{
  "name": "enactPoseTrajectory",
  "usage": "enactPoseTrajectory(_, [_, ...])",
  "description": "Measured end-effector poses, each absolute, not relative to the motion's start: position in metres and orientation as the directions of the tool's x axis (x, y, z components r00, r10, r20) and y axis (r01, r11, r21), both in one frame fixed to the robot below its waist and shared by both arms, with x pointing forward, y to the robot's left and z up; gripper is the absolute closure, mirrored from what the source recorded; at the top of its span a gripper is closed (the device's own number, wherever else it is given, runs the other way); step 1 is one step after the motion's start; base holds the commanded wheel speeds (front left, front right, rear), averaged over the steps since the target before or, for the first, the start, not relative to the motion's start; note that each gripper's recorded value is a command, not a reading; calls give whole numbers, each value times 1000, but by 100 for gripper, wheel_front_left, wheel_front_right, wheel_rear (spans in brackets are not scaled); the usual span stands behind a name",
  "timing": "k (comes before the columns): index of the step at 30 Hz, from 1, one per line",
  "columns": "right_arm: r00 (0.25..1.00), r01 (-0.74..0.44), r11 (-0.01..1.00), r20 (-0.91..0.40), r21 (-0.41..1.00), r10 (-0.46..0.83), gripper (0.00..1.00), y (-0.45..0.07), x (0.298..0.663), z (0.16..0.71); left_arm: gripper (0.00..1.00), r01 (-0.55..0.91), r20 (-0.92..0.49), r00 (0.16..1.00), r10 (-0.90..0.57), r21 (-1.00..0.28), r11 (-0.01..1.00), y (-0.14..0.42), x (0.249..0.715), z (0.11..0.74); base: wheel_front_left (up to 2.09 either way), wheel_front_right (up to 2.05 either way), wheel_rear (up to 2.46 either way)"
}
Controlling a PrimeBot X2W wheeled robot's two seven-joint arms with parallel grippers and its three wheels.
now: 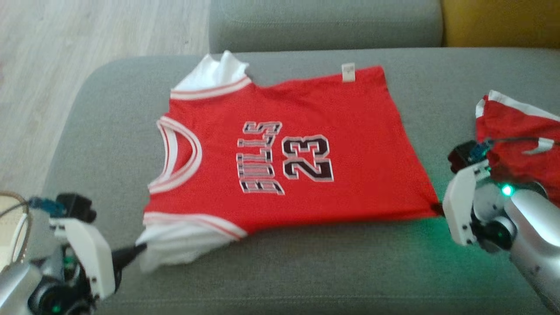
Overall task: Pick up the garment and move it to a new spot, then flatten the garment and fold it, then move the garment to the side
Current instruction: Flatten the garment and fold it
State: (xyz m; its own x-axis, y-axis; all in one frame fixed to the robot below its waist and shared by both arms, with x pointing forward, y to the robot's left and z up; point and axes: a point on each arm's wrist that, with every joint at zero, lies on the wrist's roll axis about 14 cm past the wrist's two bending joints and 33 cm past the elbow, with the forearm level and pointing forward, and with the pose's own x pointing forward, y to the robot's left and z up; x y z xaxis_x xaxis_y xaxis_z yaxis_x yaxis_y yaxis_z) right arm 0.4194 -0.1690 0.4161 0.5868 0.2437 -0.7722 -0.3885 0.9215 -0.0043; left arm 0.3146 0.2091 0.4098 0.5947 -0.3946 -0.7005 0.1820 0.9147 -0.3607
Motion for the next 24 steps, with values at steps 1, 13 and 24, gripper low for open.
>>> enactPoseTrajectory(1, [568,-391,920,-787,2,243,100,-172,413,415,100,184,-708,578,-406,-372,910,208,307,408,0,0,0])
enactPoseTrajectory(13, [364,-404,913,-905,59,220,100,-201,349,406,100,207,-726,456,-514,-475,855,189,249,413,0,0,0])
enactPoseTrajectory(24, [451,-333,932,-843,146,293,100,-190,372,422,100,181,-688,520,-506,-491,852,191,268,428,0,0,0])
